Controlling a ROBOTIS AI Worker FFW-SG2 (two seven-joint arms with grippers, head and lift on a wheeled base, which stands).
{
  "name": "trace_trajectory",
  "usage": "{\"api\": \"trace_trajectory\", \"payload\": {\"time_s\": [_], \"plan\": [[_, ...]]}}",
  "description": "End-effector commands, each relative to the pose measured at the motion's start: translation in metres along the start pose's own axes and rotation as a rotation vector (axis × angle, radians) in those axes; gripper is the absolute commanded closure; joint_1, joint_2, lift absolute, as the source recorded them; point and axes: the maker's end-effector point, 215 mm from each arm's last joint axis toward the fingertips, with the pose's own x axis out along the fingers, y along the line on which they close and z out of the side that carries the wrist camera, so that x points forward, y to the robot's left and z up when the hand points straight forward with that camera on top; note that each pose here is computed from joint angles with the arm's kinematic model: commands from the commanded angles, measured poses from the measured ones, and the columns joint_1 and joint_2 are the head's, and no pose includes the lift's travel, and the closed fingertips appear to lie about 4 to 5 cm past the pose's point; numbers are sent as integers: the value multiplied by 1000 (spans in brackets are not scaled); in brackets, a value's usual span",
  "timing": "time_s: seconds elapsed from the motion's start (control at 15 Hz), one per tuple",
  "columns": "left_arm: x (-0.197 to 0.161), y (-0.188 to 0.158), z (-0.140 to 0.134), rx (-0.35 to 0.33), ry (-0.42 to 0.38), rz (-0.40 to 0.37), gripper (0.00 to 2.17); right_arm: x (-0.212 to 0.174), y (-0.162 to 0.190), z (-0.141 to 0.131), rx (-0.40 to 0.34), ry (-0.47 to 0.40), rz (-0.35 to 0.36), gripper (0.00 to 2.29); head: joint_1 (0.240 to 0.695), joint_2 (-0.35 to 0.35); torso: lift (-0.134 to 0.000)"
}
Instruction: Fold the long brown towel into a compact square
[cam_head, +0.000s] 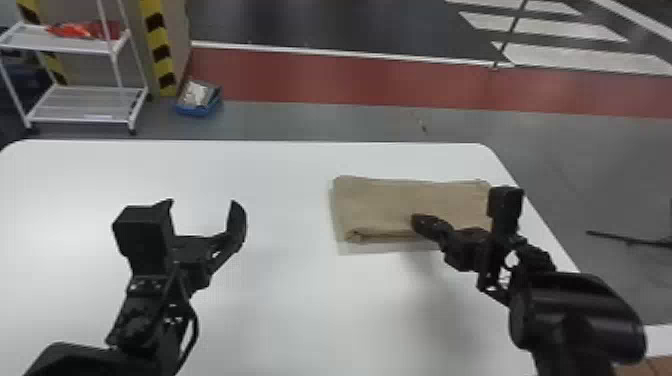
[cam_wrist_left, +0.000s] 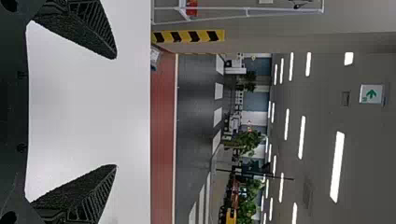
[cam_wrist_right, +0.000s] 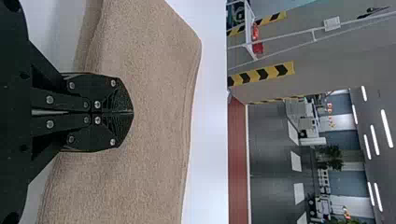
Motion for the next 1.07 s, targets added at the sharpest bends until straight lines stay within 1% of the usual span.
{"api": "trace_trajectory", "payload": {"time_s": [0.0,0.13,0.33,0.4,0.53,0.67,0.8,0.93,1.0], "plan": [[3,-6,-3,2,5,-8,36,10,25,-14,33,43,41,2192,695,-155,-123],[5,-6,-2,4,4,-6,36,21,53,-19,38,63,86,2192,695,-141,-123],[5,-5,-1,5,1,-3,36,36,100,-22,67,88,157,2192,695,-99,-123],[5,-5,-3,6,5,-3,36,42,120,-21,67,97,187,2192,695,-87,-123],[5,-3,-4,6,5,2,36,52,162,-20,41,115,245,2192,695,-41,-123],[5,0,-2,3,-4,6,36,58,181,-20,8,129,262,2192,695,-4,-123],[6,3,-3,1,-7,11,36,59,194,-16,-9,121,264,2192,695,33,-123],[5,3,-4,0,-7,13,36,48,200,5,-5,65,268,2189,695,48,-123],[4,6,-5,1,-4,17,36,39,198,23,-5,18,264,2148,695,53,-123]]}}
